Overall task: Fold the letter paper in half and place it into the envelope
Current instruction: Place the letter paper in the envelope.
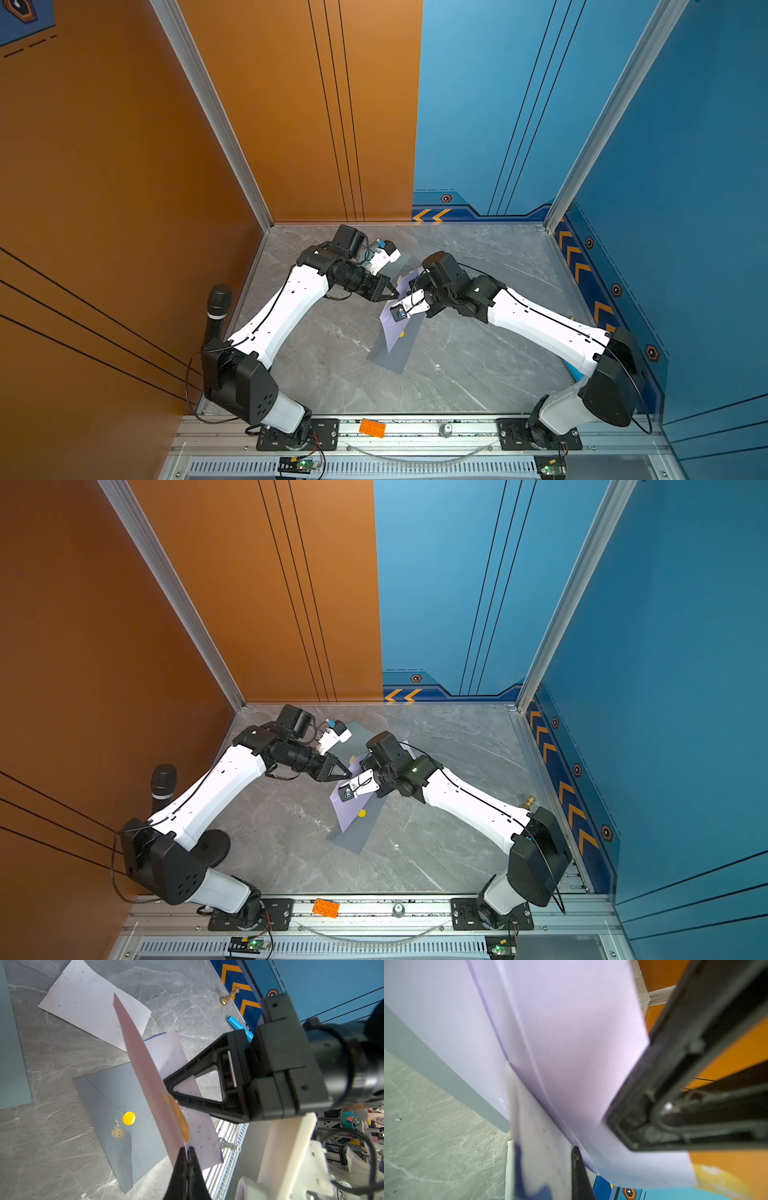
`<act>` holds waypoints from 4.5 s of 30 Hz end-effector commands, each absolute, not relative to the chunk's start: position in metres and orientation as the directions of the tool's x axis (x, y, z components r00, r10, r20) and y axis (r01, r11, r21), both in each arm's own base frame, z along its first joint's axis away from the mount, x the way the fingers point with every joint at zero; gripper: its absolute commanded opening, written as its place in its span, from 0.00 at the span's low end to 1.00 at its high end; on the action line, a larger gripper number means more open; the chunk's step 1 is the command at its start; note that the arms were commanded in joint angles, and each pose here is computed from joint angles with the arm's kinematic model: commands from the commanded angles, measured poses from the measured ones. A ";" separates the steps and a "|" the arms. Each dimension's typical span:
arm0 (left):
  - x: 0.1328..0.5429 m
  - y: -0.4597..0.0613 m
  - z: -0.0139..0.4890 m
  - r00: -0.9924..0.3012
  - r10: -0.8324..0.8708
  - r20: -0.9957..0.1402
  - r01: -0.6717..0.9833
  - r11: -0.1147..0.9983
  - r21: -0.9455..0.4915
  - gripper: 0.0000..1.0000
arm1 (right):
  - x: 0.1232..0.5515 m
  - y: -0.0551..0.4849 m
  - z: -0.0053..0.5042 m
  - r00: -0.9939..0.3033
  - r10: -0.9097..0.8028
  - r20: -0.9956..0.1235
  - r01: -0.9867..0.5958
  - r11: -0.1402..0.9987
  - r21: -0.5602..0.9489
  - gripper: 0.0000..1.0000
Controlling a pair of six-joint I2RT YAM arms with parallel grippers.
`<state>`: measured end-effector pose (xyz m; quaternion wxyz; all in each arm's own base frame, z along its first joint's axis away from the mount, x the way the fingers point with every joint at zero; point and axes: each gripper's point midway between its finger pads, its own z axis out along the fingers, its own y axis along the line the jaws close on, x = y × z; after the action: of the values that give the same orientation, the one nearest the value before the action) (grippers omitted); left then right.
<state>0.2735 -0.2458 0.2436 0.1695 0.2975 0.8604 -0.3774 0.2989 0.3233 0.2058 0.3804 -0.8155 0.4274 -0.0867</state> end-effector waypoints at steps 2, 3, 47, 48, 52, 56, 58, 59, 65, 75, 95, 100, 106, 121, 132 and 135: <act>0.273 -0.248 0.246 -0.757 0.385 -0.528 0.648 0.541 -0.535 0.00 | 0.279 0.322 0.199 0.617 -0.753 -0.228 -0.673 -0.355 -0.649 0.00; 0.273 -0.249 0.245 -0.759 0.386 -0.524 0.646 0.544 -0.535 0.00 | 0.279 0.323 0.198 0.616 -0.754 -0.229 -0.674 -0.354 -0.648 0.00; 0.263 -0.251 0.232 -0.764 0.444 -0.468 0.643 0.590 -0.489 0.00 | 0.293 0.313 0.191 0.486 -0.865 -0.121 -0.675 -0.284 -0.681 0.00; 0.262 -0.251 0.231 -0.765 0.445 -0.466 0.642 0.590 -0.491 0.00 | 0.293 0.314 0.192 0.482 -0.867 -0.129 -0.677 -0.275 -0.682 0.00; 0.260 -0.249 0.230 -0.766 0.448 -0.461 0.641 0.590 -0.491 0.00 | 0.290 0.318 0.195 0.491 -0.853 -0.176 -0.690 -0.258 -0.677 0.00; 0.257 -0.250 0.230 -0.766 0.458 -0.450 0.642 0.581 -0.500 0.00 | 0.288 0.322 0.193 0.532 -0.829 -0.169 -0.654 -0.276 -0.704 0.00; 0.256 -0.251 0.231 -0.766 0.463 -0.447 0.643 0.572 -0.509 0.00 | 0.287 0.324 0.189 0.552 -0.816 -0.171 -0.641 -0.285 -0.713 0.00; 0.255 -0.252 0.232 -0.764 0.464 -0.448 0.645 0.566 -0.514 0.00 | 0.286 0.325 0.188 0.560 -0.810 -0.173 -0.638 -0.289 -0.714 0.00; 0.254 -0.251 0.233 -0.764 0.471 -0.440 0.645 0.558 -0.522 0.00 | 0.285 0.328 0.177 0.575 -0.797 -0.185 -0.644 -0.302 -0.703 0.00; 0.251 -0.246 0.229 -0.768 0.479 -0.425 0.641 0.572 -0.512 0.00 | 0.271 0.324 0.179 0.520 -0.802 -0.293 -0.776 -0.301 -0.553 0.00; 0.245 -0.245 0.232 -0.769 0.473 -0.430 0.639 0.564 -0.523 0.00 | 0.284 0.344 0.183 0.441 -0.770 -0.461 -0.815 -0.129 -0.565 0.00; 0.244 -0.245 0.233 -0.768 0.472 -0.433 0.641 0.567 -0.518 0.00 | 0.285 0.350 0.177 0.422 -0.766 -0.485 -0.826 -0.106 -0.553 0.00; 0.246 -0.244 0.234 -0.768 0.471 -0.433 0.640 0.568 -0.517 0.00 | 0.280 0.355 0.166 0.462 -0.755 -0.465 -0.810 -0.145 -0.569 0.00; 0.247 -0.236 0.236 -0.775 0.452 -0.442 0.632 0.585 -0.508 0.00 | 0.274 0.360 0.150 0.479 -0.735 -0.479 -0.810 -0.159 -0.565 0.00; 0.244 -0.234 0.234 -0.779 0.449 -0.437 0.626 0.588 -0.512 0.00 | 0.270 0.364 0.148 0.479 -0.724 -0.496 -0.817 -0.162 -0.553 0.00; 0.247 -0.231 0.228 -0.789 0.446 -0.422 0.613 0.610 -0.502 0.00 | 0.269 0.364 0.157 0.472 -0.712 -0.519 -0.822 -0.142 -0.552 0.00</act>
<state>0.2516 -0.2289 0.2219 0.1229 0.2945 0.8954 -0.3106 0.2746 0.3658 0.1624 0.4192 -0.7580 0.4975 0.0470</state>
